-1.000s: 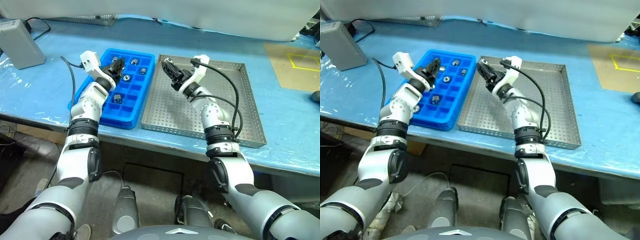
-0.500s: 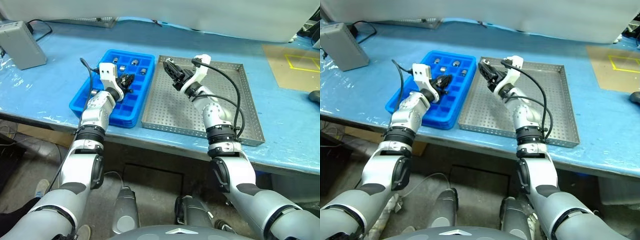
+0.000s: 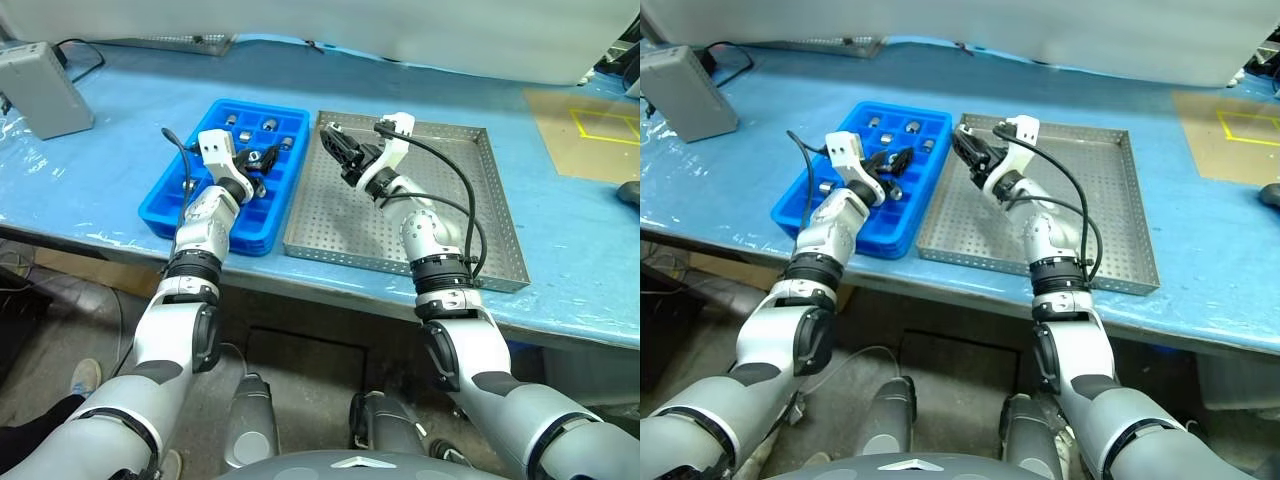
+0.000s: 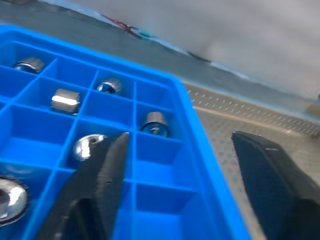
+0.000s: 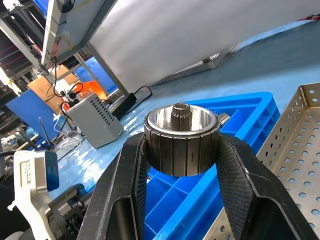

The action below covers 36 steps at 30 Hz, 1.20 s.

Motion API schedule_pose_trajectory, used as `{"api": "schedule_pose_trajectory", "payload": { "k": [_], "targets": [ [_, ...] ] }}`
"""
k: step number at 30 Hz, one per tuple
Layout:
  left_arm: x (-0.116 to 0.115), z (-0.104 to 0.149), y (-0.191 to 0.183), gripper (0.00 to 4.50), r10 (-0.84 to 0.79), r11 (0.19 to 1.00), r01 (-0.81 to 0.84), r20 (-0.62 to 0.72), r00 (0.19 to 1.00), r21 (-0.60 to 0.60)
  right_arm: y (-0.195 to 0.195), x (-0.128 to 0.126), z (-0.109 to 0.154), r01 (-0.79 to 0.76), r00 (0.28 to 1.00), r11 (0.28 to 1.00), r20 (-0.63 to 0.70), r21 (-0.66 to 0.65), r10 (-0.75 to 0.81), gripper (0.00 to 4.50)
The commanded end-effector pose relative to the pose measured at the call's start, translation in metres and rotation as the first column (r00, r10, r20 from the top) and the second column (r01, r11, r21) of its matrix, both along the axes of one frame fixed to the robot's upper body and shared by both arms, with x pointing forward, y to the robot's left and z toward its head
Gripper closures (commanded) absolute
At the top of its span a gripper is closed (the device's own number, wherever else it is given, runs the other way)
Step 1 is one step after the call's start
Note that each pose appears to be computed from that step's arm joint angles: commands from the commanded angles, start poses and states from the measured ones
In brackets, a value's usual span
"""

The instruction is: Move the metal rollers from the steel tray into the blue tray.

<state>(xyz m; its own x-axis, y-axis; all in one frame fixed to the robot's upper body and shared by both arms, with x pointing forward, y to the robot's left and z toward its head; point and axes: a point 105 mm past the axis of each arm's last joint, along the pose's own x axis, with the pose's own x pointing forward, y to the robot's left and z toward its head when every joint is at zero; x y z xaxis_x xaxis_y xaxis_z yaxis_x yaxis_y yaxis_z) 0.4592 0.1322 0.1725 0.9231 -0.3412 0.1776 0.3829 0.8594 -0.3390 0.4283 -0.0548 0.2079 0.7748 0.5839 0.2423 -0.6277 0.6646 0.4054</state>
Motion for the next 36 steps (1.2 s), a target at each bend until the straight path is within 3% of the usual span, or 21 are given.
{"api": "schedule_pose_trajectory", "payload": {
  "k": [1, 5, 10, 14, 23, 36],
  "targets": [
    [0.0, 0.03, 0.009, 0.3, -0.008, 0.999, 0.012, 0.085, 0.996, -0.048, 0.003, -0.006, 0.013, -0.011, 0.999, 1.0, 0.052, -0.02, 0.012, 2.9],
    [0.001, 0.056, 0.056, 0.3, 0.122, 0.988, -0.106, 0.139, 0.983, -0.116, 0.03, -0.016, -0.003, -0.099, 0.993, 0.977, 0.045, -0.188, 0.109, 2.9],
    [-0.009, 0.096, 0.114, 0.3, 0.278, 0.953, -0.237, 0.232, 0.932, -0.188, 0.068, -0.033, -0.02, -0.231, 0.962, 0.886, 0.04, -0.401, 0.269, 2.9],
    [-0.023, 0.12, 0.143, 0.3, 0.314, 0.949, -0.29, 0.312, 0.897, -0.12, 0.108, -0.052, -0.009, -0.359, 0.899, 0.817, 0.067, -0.452, 0.432, 2.9],
    [-0.045, 0.097, 0.145, 0.3, 0.295, 0.953, -0.302, 0.299, 0.908, -0.023, 0.159, -0.065, -0.027, -0.446, 0.806, 0.609, 0.001, -0.655, 0.592, 2.9],
    [-0.061, 0.088, 0.148, 0.3, 0.304, 0.948, -0.317, 0.275, 0.912, 0.004, 0.147, -0.051, -0.03, -0.451, 0.8, 0.569, -0.03, -0.688, 0.599, 2.9]
  ]
}}
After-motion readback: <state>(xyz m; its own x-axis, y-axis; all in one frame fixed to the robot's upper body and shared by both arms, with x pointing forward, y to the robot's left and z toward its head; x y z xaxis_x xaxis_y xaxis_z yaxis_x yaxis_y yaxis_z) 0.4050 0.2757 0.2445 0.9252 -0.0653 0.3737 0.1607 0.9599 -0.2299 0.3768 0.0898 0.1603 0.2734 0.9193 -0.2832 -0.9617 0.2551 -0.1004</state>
